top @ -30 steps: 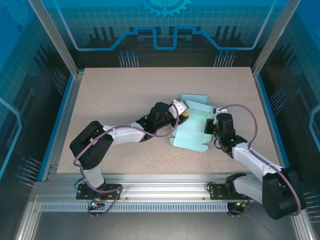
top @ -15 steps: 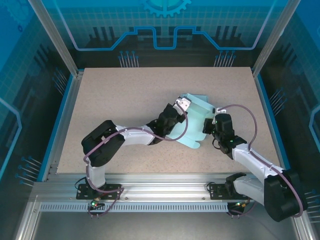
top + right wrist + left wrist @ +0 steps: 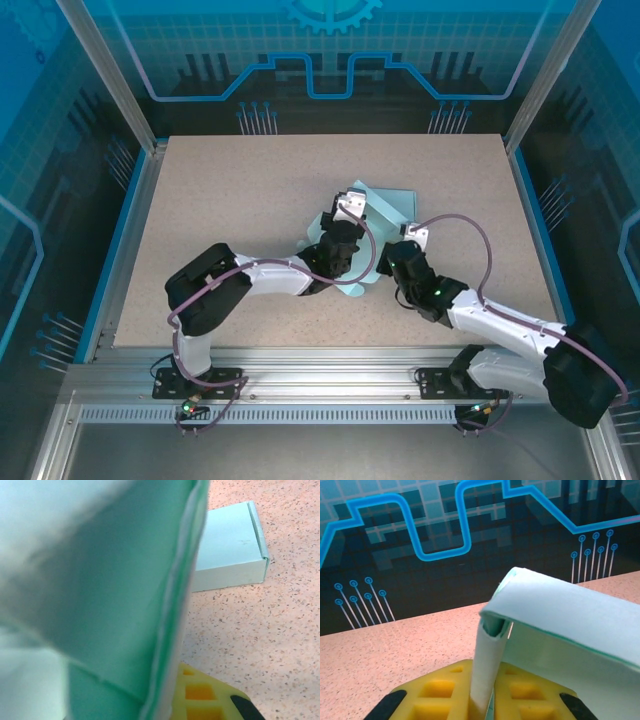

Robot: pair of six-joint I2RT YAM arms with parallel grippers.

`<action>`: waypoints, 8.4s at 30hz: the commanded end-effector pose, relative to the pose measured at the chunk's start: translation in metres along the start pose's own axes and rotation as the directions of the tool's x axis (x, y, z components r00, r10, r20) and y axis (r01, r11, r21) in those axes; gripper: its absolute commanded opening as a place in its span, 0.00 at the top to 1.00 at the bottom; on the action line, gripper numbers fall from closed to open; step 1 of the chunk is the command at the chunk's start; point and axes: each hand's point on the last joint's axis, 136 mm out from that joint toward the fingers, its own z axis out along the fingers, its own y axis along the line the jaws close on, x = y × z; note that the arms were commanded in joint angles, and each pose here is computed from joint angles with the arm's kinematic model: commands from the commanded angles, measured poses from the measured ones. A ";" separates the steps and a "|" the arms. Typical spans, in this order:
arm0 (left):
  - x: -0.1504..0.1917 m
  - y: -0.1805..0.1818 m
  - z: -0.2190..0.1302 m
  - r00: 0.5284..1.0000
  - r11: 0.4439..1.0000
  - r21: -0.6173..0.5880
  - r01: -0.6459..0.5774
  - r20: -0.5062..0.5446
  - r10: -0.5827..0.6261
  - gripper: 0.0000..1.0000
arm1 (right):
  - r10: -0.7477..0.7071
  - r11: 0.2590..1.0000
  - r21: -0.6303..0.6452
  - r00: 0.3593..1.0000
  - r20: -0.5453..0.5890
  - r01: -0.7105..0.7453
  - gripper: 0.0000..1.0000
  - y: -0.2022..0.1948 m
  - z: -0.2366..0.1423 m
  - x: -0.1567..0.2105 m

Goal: Fold the paper box

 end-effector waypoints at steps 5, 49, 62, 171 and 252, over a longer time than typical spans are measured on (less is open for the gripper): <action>-0.027 0.038 -0.010 0.993 0.997 -0.030 0.070 0.098 -0.067 0.71 | -0.001 0.989 0.144 0.995 -0.098 0.015 1.00 -0.016 -0.013 0.020; 0.018 0.108 -0.122 0.845 0.839 0.378 0.392 -0.509 -0.166 0.01 | -0.232 0.766 -0.025 0.240 -0.943 0.643 1.00 -0.036 0.055 0.089; 0.018 0.115 -0.118 0.849 0.847 0.364 0.386 -0.499 -0.172 0.01 | -0.188 0.495 -0.033 0.070 -0.980 0.868 0.96 -0.069 0.105 0.106; 0.051 0.078 -0.107 0.897 0.801 0.543 0.250 -0.441 0.019 0.15 | -0.002 0.987 0.145 0.895 -0.446 0.075 0.35 -0.087 -0.041 -0.020; 0.064 0.043 -0.025 0.904 0.917 0.226 0.330 -0.356 -0.238 1.00 | -0.239 0.954 0.111 0.928 -0.285 0.280 0.69 0.035 0.061 -0.024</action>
